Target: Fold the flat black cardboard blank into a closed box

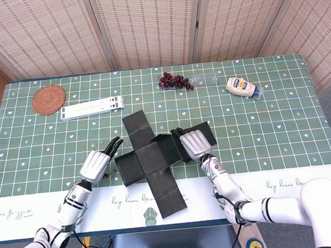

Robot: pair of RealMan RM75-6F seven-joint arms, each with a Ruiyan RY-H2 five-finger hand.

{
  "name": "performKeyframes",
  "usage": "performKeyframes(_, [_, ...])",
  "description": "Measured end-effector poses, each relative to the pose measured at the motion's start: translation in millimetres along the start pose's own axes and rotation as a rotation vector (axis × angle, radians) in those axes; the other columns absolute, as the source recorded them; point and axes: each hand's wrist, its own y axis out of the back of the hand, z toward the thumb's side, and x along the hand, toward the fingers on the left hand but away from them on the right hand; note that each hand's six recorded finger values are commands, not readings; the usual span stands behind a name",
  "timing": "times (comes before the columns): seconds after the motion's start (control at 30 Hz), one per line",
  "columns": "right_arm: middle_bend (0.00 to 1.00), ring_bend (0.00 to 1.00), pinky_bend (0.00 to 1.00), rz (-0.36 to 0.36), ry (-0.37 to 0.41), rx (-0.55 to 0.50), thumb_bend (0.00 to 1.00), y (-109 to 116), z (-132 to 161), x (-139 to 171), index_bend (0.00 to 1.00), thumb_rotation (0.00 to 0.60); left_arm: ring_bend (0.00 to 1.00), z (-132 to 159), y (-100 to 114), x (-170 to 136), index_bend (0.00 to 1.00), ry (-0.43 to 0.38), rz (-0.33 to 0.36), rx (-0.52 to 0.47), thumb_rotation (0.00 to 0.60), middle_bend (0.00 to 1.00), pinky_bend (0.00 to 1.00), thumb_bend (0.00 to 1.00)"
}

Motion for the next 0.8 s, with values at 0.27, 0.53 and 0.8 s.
performKeyframes(0.27, [0.45,0.84,1.00,-0.008,0.019,0.002,0.36,2,7,-2,0.33,0.600,0.66,15,3,9,0.02,-0.004,0.021,-0.132,0.600,0.09,0.88,0.11])
performKeyframes(0.53, [0.45,0.84,1.00,0.003,0.105,0.149,0.36,14,17,-7,0.36,0.600,0.65,27,9,8,0.01,0.017,0.016,-0.415,0.600,0.09,0.88,0.11])
performKeyframes(0.8, [0.44,0.84,1.00,0.017,0.276,0.438,0.37,31,43,-10,0.40,0.600,0.63,29,7,10,0.01,0.054,-0.052,-0.684,0.600,0.06,0.88,0.11])
